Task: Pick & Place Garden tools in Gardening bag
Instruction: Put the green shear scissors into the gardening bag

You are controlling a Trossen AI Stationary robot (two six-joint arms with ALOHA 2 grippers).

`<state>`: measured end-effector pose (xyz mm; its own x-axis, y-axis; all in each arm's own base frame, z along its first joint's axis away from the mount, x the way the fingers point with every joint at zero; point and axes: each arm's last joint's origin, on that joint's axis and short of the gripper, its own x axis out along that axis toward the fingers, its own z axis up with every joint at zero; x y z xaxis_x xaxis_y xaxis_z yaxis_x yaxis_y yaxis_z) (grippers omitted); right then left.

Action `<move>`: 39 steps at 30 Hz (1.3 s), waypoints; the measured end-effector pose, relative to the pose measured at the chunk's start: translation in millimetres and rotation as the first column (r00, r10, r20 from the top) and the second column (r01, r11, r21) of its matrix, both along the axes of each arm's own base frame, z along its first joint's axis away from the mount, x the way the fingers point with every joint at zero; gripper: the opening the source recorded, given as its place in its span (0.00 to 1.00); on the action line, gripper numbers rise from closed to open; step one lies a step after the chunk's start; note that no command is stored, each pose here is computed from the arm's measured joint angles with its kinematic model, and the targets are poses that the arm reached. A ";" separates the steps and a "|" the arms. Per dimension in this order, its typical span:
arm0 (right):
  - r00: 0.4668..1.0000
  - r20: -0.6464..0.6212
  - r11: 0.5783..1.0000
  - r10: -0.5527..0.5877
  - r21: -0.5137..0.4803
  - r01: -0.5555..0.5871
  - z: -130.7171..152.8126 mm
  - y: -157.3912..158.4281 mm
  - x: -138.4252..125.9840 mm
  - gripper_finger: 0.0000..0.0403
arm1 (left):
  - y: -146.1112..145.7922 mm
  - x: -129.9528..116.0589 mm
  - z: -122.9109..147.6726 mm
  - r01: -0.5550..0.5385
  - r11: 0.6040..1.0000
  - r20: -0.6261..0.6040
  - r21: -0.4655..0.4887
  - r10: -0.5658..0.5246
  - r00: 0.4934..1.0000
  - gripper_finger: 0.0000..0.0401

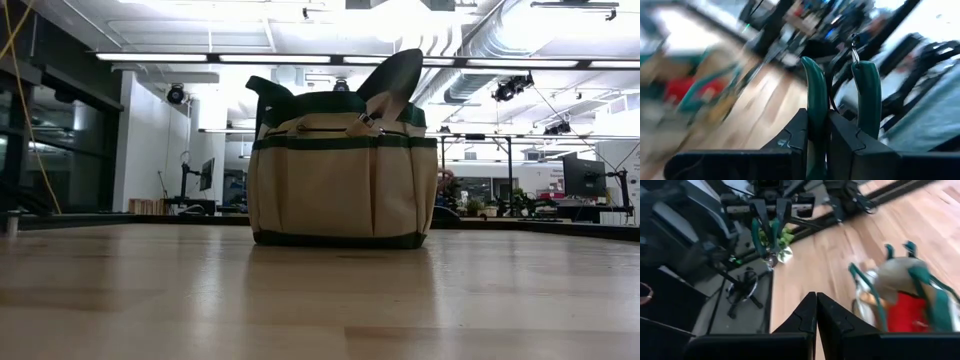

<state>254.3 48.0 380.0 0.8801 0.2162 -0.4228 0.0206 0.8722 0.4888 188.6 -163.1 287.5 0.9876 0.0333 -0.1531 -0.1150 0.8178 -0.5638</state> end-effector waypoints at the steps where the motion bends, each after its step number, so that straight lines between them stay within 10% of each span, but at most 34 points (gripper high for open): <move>1: 1.000 0.012 1.000 0.009 0.002 -0.009 0.5 2.5 1.2 0.01 | 0.1 0.0 6.6 0.008 1.000 0.044 0.013 -0.009 0.999 0.10; 13: 0.973 0.198 0.993 0.115 0.016 -0.121 -6.4 35.9 42.3 0.02 | 13.5 11.3 29.8 -0.039 0.991 0.215 0.131 0.010 0.977 0.10; 24: 0.941 0.298 0.984 0.158 0.029 -0.174 -10.8 49.6 61.0 0.33 | 39.8 35.0 47.9 -0.001 0.967 0.251 0.256 -0.066 0.966 0.10; 39: 0.871 0.478 0.961 0.110 -0.274 0.029 2.4 62.5 58.3 0.40 | 58.5 48.7 69.5 -0.076 0.882 0.274 0.465 -0.061 0.960 0.10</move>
